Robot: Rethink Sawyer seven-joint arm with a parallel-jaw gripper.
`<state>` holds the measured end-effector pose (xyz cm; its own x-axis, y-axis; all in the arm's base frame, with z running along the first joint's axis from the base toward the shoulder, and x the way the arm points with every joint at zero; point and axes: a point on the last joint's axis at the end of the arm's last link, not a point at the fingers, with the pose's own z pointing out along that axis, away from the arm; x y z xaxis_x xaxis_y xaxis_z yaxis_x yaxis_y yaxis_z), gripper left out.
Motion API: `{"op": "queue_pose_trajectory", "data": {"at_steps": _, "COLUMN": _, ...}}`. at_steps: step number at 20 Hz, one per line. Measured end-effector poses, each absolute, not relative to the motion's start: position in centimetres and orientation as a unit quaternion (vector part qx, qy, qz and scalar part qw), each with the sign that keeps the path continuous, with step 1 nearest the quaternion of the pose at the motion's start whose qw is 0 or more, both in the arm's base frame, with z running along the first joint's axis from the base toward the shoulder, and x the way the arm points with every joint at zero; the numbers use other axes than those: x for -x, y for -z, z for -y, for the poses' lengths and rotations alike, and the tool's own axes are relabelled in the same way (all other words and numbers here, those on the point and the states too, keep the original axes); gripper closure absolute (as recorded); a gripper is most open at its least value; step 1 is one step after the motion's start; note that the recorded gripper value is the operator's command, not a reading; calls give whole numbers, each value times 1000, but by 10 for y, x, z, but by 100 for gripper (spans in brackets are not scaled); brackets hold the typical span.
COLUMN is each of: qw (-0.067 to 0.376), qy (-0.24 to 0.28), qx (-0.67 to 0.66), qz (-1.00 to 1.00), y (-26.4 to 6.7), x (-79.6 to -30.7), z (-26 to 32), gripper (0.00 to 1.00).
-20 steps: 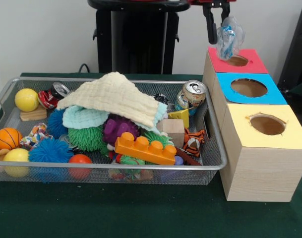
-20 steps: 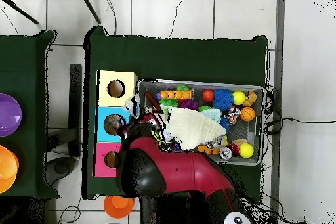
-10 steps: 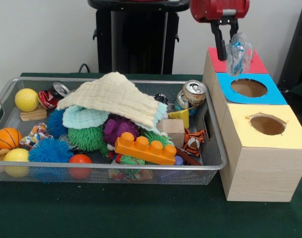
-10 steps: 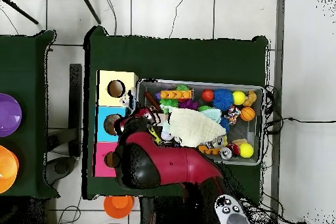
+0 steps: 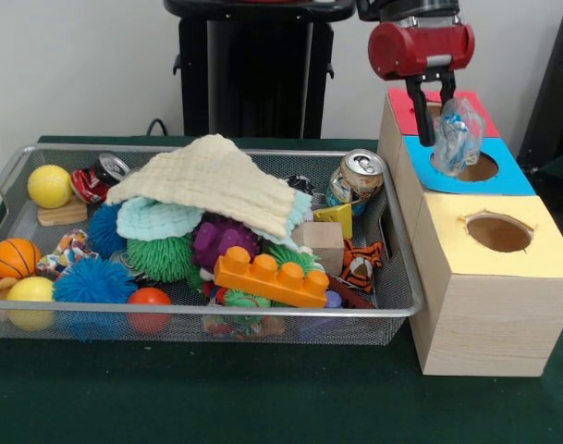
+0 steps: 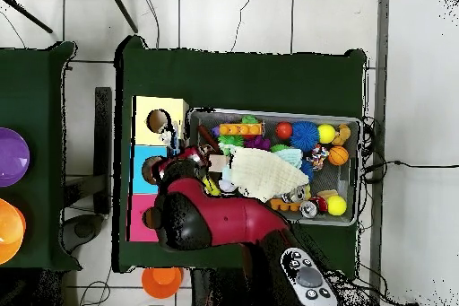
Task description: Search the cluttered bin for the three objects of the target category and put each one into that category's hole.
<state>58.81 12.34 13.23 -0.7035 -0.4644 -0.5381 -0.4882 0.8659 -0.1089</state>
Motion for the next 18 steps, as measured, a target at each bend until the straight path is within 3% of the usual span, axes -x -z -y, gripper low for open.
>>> {"op": "queue_pose_trajectory", "data": {"at_steps": 18, "qw": 253, "qy": -47, "qx": 252, "qz": -933, "y": -97, "x": -572, "z": -130, "gripper": 100}}
